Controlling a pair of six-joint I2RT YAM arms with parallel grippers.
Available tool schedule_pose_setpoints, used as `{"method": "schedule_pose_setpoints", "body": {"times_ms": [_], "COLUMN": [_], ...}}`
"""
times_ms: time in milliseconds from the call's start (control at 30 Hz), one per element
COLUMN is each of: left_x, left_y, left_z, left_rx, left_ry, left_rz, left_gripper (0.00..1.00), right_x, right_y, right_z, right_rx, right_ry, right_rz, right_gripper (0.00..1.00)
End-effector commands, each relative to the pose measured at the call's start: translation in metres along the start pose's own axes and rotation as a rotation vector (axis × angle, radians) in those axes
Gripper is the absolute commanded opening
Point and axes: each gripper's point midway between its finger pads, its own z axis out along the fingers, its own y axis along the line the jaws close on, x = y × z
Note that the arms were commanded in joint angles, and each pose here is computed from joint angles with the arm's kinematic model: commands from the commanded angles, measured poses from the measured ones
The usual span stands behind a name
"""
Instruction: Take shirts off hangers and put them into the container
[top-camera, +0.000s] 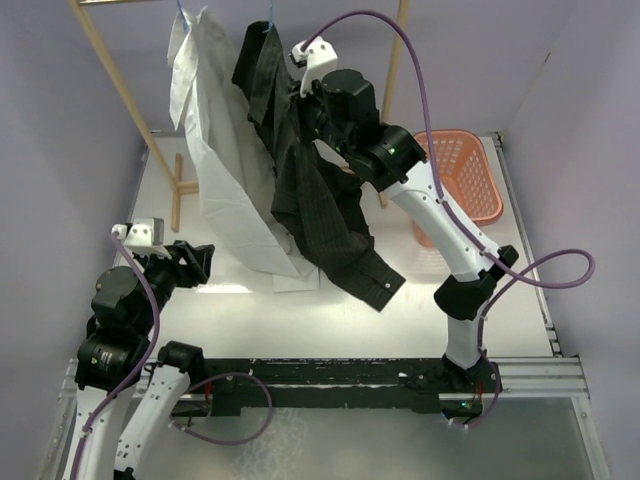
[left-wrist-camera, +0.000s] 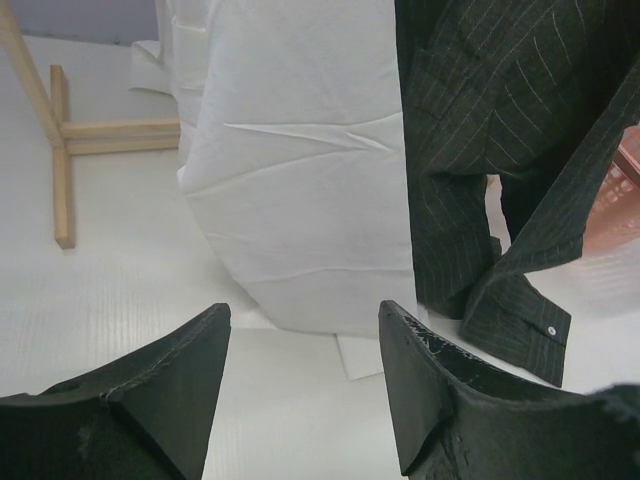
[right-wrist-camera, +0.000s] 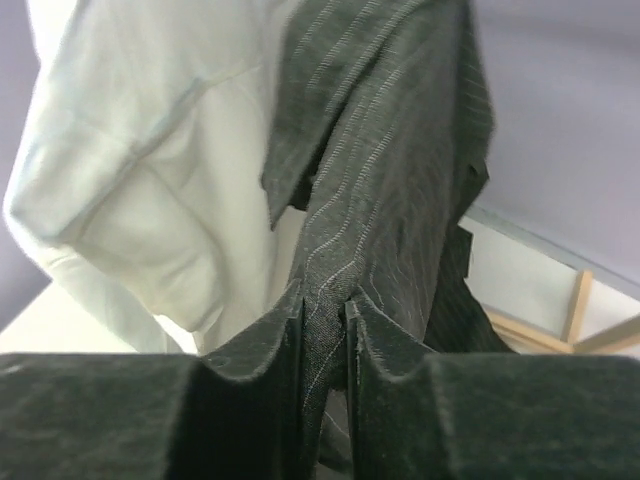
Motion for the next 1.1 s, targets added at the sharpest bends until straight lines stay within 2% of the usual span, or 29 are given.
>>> {"method": "schedule_pose_setpoints", "body": {"times_ms": [0,133,533,867,1067], "left_x": [-0.010,-0.010,-0.010,-0.012,-0.012], "left_y": [0.002,0.003,0.007,0.010,0.009], "left_z": [-0.001,-0.001,-0.001,-0.004,-0.004], "left_rx": [-0.011,-0.017,-0.041,-0.059,-0.053], "left_ry": [-0.035,-0.034,-0.035,-0.047,-0.048], "left_rz": [0.010,0.009,0.006,0.002,0.005], "left_gripper": [0.65,0.65,0.66,0.66,0.66], "right_x": [-0.044,-0.049,-0.083,-0.136,-0.151], "right_y": [-0.022,-0.024,-0.059,-0.074,-0.077], "right_z": [-0.021,-0.017,-0.023,-0.072,-0.104], "right_rx": [0.102,0.117,0.323,0.363,0.339], "right_ry": [-0.159,-0.176,-0.339,-0.557,-0.587], "right_rz": [0.020,0.006,0.017,0.084,0.114], "right_gripper": [0.17,0.00,0.00,0.00,0.00]}}
